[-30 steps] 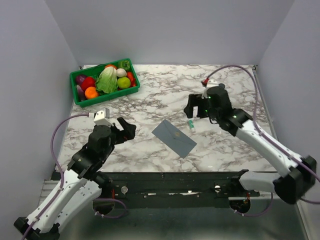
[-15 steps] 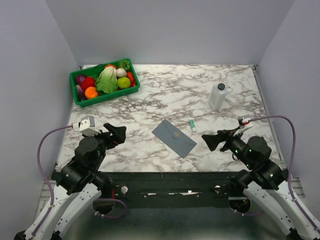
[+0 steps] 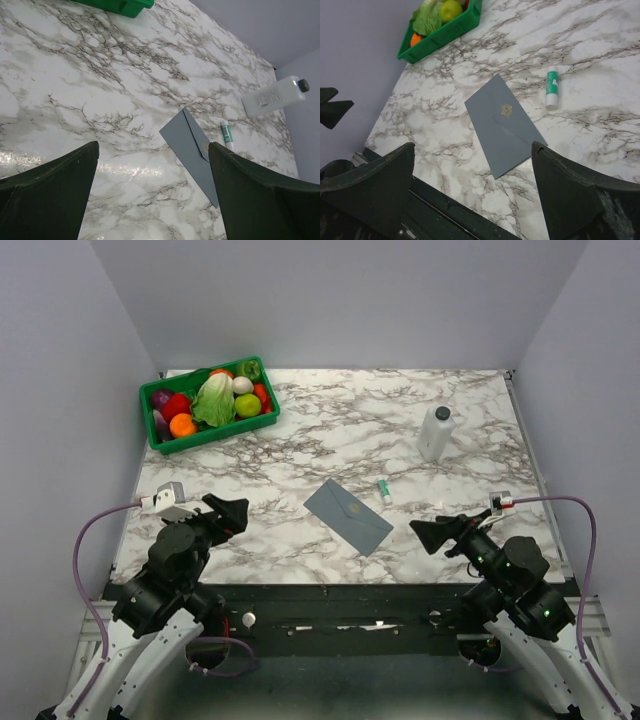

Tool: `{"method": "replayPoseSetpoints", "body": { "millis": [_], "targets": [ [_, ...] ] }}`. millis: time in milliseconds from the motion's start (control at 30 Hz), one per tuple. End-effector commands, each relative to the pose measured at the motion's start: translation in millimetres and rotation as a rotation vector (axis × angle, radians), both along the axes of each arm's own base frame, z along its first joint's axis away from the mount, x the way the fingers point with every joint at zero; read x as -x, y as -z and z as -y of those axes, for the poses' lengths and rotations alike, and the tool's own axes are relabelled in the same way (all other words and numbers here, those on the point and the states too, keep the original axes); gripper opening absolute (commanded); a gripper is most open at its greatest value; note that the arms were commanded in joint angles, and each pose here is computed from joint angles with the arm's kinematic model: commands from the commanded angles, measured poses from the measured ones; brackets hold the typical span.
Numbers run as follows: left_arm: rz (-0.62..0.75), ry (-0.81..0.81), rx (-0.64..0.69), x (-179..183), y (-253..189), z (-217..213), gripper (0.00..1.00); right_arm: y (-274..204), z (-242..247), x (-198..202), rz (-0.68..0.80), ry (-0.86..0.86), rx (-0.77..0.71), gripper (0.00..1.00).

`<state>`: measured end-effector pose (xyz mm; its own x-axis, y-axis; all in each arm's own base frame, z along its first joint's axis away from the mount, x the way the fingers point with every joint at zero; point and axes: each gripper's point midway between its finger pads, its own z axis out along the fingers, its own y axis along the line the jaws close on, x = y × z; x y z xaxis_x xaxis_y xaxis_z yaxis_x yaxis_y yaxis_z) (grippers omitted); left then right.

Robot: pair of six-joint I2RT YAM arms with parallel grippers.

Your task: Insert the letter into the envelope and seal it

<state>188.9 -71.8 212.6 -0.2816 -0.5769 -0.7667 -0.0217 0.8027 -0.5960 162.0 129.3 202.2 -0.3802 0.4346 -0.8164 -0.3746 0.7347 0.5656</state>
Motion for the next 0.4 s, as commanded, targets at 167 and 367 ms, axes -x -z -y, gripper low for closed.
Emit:
{"method": "replayPoseSetpoints", "body": {
  "millis": [167, 367],
  "targets": [
    [-0.011, -0.036, -0.02, -2.2, 4.0, -6.4, 0.99, 3.3, 4.0, -0.8, -0.019, 0.026, -0.001, 1.0],
    [-0.019, -0.042, -0.024, -2.6, 3.4, -7.3, 0.99, 5.1, 5.8, -2.9, -0.027, 0.044, -0.002, 1.0]
  ]
}}
